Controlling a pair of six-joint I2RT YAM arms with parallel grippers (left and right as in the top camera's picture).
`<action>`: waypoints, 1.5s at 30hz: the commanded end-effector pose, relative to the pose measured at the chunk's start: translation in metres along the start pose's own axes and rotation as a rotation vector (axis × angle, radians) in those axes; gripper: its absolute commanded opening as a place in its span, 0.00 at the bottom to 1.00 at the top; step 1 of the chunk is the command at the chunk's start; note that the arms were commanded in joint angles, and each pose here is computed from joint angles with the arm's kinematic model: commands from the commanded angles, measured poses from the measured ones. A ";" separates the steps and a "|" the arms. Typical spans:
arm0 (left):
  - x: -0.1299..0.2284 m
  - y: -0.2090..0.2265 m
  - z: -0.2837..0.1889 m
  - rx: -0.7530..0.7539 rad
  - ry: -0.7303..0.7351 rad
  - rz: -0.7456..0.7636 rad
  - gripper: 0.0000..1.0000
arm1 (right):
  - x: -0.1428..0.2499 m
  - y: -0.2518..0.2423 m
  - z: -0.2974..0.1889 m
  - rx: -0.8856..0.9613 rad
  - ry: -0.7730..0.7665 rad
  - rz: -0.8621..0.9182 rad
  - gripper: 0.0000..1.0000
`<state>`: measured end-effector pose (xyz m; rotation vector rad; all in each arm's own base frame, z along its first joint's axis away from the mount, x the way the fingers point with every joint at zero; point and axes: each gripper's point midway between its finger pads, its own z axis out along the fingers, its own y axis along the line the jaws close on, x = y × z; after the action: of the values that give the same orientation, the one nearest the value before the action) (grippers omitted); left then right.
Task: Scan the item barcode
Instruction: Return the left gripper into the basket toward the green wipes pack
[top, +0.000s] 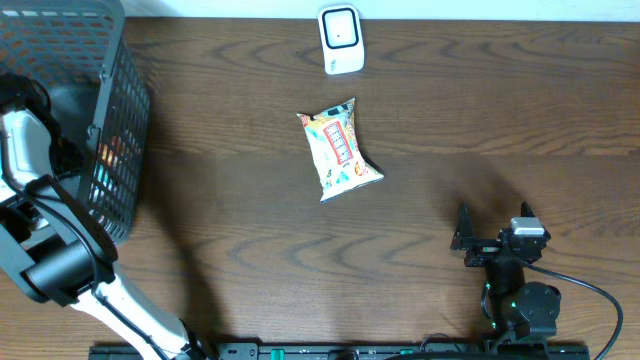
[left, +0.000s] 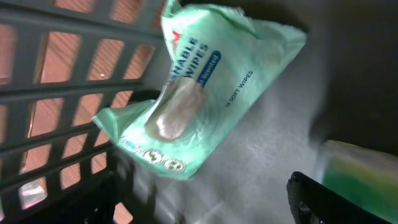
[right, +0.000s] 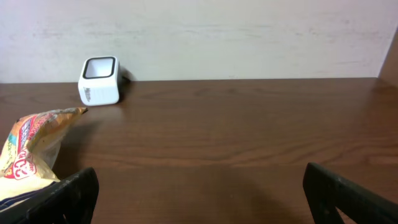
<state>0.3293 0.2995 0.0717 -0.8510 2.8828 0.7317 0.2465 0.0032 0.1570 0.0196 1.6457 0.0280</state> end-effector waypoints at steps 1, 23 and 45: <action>0.007 0.004 0.015 -0.061 0.038 0.046 0.86 | 0.000 -0.001 0.000 0.004 -0.001 -0.014 0.99; 0.011 0.008 0.064 0.012 0.077 0.002 0.50 | 0.000 -0.001 0.000 0.004 -0.001 -0.014 0.99; -0.057 0.025 -0.130 0.489 -0.372 -0.563 0.07 | 0.000 -0.001 0.000 0.004 -0.001 -0.014 0.99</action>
<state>0.3557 0.3120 0.1180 -1.2280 2.4386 0.3358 0.2465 0.0032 0.1569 0.0196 1.6461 0.0280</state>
